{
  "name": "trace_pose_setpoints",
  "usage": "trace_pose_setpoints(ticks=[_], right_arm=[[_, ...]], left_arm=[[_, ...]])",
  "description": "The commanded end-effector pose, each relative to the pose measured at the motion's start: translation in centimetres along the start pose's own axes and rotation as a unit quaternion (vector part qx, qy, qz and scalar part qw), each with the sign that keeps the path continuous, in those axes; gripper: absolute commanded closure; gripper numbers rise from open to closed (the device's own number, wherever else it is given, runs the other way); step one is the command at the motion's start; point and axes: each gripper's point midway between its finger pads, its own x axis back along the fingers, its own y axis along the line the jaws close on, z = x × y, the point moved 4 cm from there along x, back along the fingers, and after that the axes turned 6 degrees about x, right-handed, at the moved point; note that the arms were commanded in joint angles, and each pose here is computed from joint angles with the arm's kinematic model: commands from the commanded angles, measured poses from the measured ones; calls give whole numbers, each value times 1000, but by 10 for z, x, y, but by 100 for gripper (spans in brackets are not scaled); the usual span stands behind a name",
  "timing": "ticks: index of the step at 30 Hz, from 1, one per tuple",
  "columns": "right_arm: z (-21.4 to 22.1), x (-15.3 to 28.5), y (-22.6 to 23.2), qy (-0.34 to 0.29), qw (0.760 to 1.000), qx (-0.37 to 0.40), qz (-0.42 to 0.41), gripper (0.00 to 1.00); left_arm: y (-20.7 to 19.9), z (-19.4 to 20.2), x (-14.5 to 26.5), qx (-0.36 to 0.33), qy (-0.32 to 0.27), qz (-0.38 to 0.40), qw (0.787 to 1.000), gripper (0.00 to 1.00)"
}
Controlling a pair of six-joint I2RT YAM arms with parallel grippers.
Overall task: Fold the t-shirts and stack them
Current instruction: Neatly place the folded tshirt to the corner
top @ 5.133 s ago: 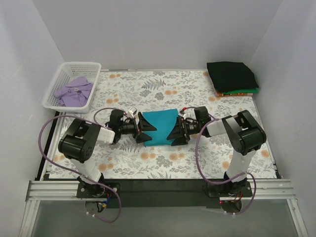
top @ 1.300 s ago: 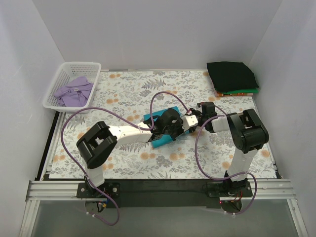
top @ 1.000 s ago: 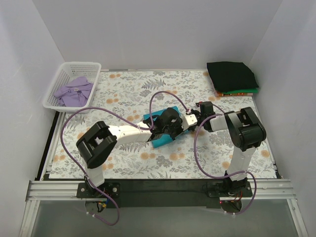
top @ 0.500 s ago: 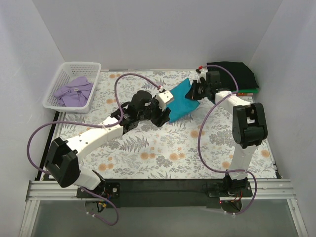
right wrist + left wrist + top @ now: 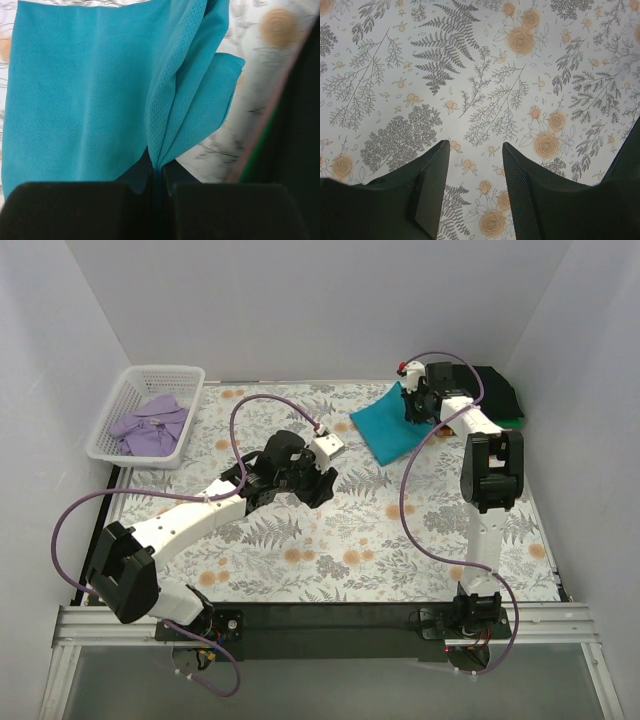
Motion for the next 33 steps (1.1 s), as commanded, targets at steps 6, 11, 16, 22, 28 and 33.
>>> trace_pose_setpoints(ticks=[6, 11, 16, 22, 28, 33], right_arm=[[-49, 41, -66, -37, 992, 92, 82, 99], [-66, 56, -79, -53, 987, 108, 103, 99], [-89, 73, -86, -75, 984, 112, 115, 99], [-113, 101, -89, -96, 981, 114, 122, 99], [-119, 116, -96, -99, 979, 115, 139, 99], [-133, 135, -99, -121, 977, 104, 140, 99]], left_arm=[[-3, -6, 14, 0, -13, 5, 1000, 55], [-3, -4, 12, 1, -7, 7, 1000, 55], [-3, -1, 12, 4, -2, 6, 1000, 56], [-1, 1, 12, 2, 6, 2, 1000, 55], [-2, -1, 12, 5, 11, 3, 1000, 37], [-2, 1, 14, 5, 11, 2, 1000, 37]])
